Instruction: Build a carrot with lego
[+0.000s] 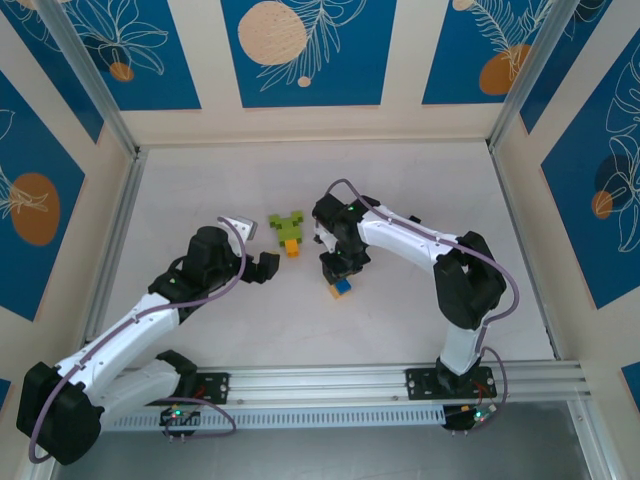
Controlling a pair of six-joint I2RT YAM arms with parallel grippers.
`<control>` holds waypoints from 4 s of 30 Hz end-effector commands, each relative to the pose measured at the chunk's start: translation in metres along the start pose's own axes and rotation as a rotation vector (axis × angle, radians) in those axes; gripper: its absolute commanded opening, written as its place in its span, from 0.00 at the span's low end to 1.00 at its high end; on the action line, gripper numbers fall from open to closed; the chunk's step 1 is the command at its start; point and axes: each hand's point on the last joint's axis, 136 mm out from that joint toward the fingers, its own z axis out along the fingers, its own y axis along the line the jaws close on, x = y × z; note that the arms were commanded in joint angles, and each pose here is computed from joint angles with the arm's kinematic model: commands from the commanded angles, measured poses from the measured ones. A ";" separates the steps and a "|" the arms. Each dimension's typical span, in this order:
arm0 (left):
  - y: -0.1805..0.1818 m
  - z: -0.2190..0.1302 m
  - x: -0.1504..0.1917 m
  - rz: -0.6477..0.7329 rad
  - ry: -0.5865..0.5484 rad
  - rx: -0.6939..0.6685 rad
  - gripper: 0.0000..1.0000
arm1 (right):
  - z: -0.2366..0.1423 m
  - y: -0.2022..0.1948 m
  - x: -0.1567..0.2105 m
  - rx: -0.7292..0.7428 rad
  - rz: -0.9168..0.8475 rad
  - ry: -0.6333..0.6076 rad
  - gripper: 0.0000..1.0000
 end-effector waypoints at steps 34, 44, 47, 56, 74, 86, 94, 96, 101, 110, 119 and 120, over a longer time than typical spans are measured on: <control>-0.007 -0.006 -0.012 0.028 -0.025 0.027 0.99 | 0.065 0.003 0.035 -0.036 -0.017 0.223 0.24; -0.007 -0.005 -0.012 0.030 -0.024 0.028 0.99 | 0.014 0.020 0.013 -0.058 -0.106 0.086 0.24; -0.008 -0.005 -0.012 0.031 -0.025 0.030 1.00 | -0.007 0.028 0.009 -0.045 -0.165 0.057 0.24; -0.008 -0.005 -0.011 0.031 -0.021 0.034 0.99 | -0.015 0.036 0.017 0.000 -0.264 0.076 0.24; -0.008 -0.005 -0.010 0.033 -0.016 0.033 0.99 | 0.011 0.053 0.020 -0.007 -0.307 0.110 0.30; -0.009 -0.005 -0.011 0.039 -0.017 0.035 0.99 | -0.013 0.054 0.013 -0.026 -0.305 0.040 0.56; -0.010 -0.005 -0.011 0.040 -0.017 0.036 0.99 | -0.055 0.009 -0.004 0.014 -0.193 -0.111 0.60; -0.010 -0.005 -0.012 0.040 -0.018 0.036 0.99 | -0.062 -0.022 -0.013 0.056 -0.134 -0.142 0.60; -0.010 -0.005 -0.012 0.040 -0.019 0.036 0.99 | -0.040 -0.120 -0.033 0.167 -0.025 -0.112 0.60; -0.010 -0.004 -0.012 0.045 -0.015 0.035 1.00 | 0.001 -0.186 -0.067 0.107 0.078 -0.122 0.59; -0.010 -0.001 -0.010 0.047 -0.005 0.035 0.99 | 0.005 -0.211 -0.078 0.085 0.122 -0.147 0.59; -0.010 -0.001 -0.010 0.047 -0.003 0.035 0.99 | 0.007 -0.212 -0.079 0.082 0.119 -0.143 0.59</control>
